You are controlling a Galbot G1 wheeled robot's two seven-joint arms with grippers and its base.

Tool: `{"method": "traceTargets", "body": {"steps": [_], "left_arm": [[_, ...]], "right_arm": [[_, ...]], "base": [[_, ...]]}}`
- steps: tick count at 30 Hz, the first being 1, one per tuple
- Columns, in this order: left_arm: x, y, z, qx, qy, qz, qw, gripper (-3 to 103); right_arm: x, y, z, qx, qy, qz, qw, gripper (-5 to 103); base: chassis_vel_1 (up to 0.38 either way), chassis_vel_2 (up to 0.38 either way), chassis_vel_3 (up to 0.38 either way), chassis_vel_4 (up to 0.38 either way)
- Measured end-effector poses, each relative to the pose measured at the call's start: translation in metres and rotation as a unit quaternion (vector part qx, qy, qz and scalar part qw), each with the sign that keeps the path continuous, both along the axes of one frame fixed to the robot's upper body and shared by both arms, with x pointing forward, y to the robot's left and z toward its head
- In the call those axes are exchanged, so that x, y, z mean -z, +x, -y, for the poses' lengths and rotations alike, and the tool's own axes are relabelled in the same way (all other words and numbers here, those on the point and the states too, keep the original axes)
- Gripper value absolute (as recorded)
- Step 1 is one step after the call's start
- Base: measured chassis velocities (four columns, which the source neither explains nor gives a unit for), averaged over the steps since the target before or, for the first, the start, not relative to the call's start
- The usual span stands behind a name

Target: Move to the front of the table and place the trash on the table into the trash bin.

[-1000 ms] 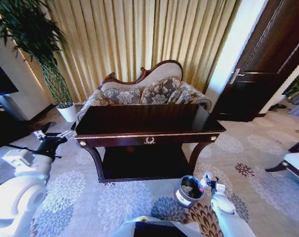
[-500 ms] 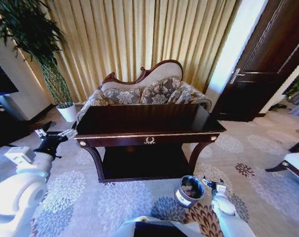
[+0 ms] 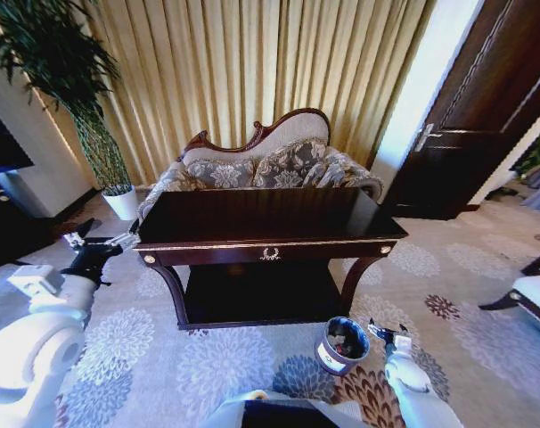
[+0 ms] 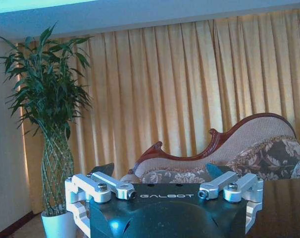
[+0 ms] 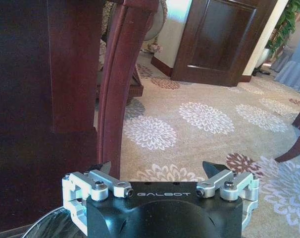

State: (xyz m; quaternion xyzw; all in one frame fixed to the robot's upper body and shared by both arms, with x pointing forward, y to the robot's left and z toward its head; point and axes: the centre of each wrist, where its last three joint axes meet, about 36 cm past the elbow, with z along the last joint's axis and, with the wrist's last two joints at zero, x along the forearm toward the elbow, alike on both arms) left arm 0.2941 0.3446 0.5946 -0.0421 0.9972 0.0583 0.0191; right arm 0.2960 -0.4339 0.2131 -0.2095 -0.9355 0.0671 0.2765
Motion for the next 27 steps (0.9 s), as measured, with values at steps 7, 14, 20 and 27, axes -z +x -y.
{"method": "traceTargets", "body": {"steps": [7, 14, 20, 27], "left_arm": [[0.0, 0.0, -0.001, -0.002, -0.002, 0.002, 1.0, 100], [0.006, -0.002, -0.003, -0.015, -0.018, -0.003, 0.9997, 100], [0.014, -0.006, -0.002, -0.023, -0.032, -0.009, 0.9992, 100], [0.017, -0.011, -0.001, -0.034, -0.05, 0.003, 0.9982, 100]], "right_arm": [[-0.003, -0.009, 0.002, -0.005, 0.005, 0.0, 1.0, 100], [-0.053, -0.014, -0.02, -0.014, 0.058, 0.09, 0.994, 100], [-0.15, -0.016, -0.056, -0.076, 0.081, 0.198, 0.974, 100], [-0.255, -0.034, -0.113, -0.173, 0.089, 0.256, 0.947, 100]], "base": [[0.0, 0.0, 0.0, 0.0], [0.0, 0.0, 0.0, 0.0], [0.0, 0.0, 0.0, 0.0], [0.0, 0.0, 0.0, 0.0]]}}
